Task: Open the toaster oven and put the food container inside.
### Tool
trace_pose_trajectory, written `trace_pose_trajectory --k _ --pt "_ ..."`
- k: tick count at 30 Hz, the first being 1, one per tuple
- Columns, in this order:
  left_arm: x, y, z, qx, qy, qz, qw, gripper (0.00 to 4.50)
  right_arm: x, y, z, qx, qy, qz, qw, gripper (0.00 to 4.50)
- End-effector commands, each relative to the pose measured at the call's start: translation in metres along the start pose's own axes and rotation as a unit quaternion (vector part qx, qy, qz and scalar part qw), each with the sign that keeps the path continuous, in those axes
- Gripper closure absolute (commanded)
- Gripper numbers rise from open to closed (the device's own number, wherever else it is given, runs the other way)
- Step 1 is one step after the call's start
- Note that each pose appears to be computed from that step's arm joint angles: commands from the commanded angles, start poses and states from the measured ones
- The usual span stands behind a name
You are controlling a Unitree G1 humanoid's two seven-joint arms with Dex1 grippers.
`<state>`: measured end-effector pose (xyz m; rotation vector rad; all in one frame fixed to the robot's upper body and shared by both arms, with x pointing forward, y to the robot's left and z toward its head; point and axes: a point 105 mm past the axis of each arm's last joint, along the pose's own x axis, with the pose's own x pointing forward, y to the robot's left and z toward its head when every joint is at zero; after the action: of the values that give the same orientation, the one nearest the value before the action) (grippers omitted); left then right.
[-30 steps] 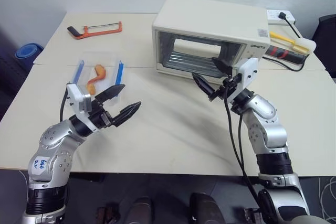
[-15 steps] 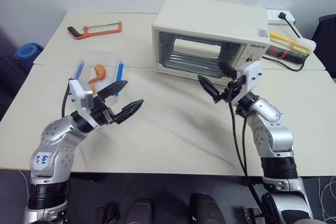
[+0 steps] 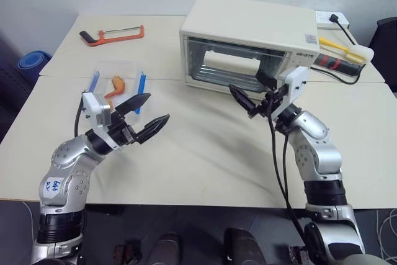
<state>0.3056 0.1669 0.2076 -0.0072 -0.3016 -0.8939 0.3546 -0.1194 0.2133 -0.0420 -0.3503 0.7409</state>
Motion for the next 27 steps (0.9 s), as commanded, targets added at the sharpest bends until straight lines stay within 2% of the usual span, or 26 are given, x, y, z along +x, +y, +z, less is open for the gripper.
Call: trace_pose_trajectory --k 1,6,11,14,15,21,27 --pt "0.002 0.016 0.014 0.034 -0.012 0.023 0.999 0.41 -0.005 0.021 0.001 -0.029 0.003 0.048 0.998 0.00" --pt "0.020 0.053 0.016 0.060 -0.019 0.086 0.994 1.88 -0.011 0.028 -0.008 -0.042 0.009 0.056 0.997 0.00" --pt "0.066 0.084 0.022 0.065 -0.054 0.136 0.987 3.42 -0.008 0.025 -0.008 -0.052 -0.001 0.048 0.998 0.00" --pt "0.086 0.094 0.018 0.068 -0.048 0.150 0.985 4.32 -0.006 0.026 -0.008 -0.057 -0.003 0.050 0.997 0.00" --pt "0.095 0.092 0.017 0.070 -0.049 0.140 0.986 4.46 -0.006 0.025 -0.008 -0.058 -0.004 0.050 0.997 0.00" --pt "0.134 0.078 0.008 0.060 -0.034 0.087 0.994 4.46 -0.010 0.023 -0.008 -0.072 -0.001 0.053 0.996 0.00" --pt "0.146 0.064 0.008 0.056 -0.038 0.026 0.997 4.46 -0.029 0.023 -0.011 -0.092 0.012 0.056 0.994 0.00"
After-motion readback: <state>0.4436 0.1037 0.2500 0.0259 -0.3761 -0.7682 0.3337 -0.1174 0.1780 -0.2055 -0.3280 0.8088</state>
